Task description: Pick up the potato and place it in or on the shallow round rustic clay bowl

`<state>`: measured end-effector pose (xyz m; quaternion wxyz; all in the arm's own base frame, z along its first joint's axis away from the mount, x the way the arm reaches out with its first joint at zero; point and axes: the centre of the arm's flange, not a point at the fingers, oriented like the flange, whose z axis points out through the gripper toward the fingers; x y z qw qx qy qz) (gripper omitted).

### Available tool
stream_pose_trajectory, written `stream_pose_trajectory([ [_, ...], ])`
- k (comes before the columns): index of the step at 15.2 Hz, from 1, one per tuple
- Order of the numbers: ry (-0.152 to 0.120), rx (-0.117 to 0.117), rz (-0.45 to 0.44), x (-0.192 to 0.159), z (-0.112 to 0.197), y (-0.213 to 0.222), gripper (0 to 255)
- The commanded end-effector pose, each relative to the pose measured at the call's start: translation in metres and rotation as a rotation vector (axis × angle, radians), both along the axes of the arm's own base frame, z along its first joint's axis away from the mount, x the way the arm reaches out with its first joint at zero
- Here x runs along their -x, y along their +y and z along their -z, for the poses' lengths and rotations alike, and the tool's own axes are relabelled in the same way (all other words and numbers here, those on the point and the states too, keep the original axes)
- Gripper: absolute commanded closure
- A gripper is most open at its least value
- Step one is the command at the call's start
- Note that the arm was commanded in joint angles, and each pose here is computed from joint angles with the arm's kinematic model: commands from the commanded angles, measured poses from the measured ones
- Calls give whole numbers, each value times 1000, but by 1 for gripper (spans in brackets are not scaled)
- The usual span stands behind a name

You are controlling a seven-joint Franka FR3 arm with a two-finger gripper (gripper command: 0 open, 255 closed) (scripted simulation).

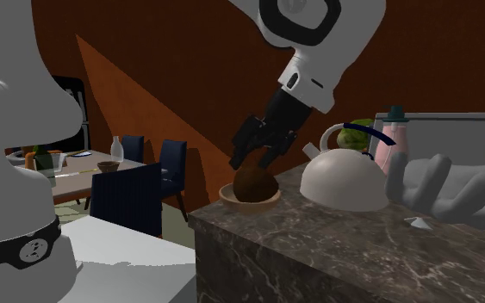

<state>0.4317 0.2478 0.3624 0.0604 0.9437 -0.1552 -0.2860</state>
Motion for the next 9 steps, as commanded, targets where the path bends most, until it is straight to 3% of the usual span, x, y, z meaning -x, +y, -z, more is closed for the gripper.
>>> stream_pose_trajectory([
  [1,0,0,0,-7,-11,0,0],
  [4,0,0,0,-28,-41,1,0],
  [9,0,0,0,-28,-41,1,0],
])
